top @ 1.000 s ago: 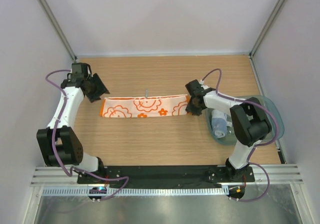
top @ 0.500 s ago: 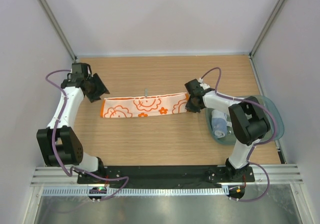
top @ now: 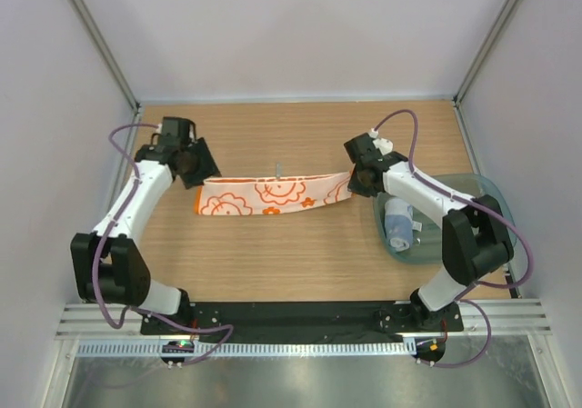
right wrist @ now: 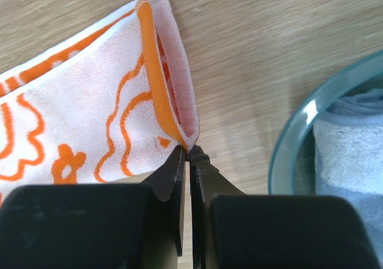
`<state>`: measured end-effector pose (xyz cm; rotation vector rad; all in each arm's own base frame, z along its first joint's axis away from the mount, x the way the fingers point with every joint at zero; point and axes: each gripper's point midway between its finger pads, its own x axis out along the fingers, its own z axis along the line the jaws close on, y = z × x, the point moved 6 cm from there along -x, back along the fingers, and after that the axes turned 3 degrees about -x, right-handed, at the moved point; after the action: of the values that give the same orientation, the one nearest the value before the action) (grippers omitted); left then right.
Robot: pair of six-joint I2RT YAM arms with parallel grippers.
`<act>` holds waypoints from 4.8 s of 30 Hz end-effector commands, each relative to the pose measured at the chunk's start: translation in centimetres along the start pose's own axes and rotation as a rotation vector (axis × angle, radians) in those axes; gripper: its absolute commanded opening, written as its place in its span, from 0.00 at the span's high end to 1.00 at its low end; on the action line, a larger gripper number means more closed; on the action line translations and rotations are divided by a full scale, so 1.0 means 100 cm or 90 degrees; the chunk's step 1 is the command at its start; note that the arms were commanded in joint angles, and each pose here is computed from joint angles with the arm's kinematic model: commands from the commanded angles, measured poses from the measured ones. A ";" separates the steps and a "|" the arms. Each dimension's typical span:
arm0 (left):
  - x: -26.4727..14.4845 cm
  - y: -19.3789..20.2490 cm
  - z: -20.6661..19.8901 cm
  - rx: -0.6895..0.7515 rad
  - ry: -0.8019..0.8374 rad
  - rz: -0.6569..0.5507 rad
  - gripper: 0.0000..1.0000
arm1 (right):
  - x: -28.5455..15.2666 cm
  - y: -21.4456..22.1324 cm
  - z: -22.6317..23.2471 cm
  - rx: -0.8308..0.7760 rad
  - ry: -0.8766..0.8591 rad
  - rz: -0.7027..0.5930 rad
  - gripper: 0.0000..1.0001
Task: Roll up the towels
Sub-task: Fold the towel
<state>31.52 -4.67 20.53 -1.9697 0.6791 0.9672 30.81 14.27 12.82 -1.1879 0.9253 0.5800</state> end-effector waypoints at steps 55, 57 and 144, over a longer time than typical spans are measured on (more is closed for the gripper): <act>0.120 0.204 -0.131 0.185 -0.030 0.105 0.94 | -0.049 -0.014 -0.004 -0.043 -0.055 -0.024 0.99; 0.118 0.202 -0.132 0.184 -0.027 0.102 0.93 | -0.053 -0.019 0.002 -0.048 -0.066 -0.030 0.99; -0.075 0.052 0.052 0.145 -0.251 -0.151 0.32 | -0.108 0.067 0.357 -0.269 -0.553 -0.082 0.15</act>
<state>21.49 -2.78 22.51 -1.5764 0.3521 1.0265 30.21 52.15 11.07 -1.2267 0.1820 1.2067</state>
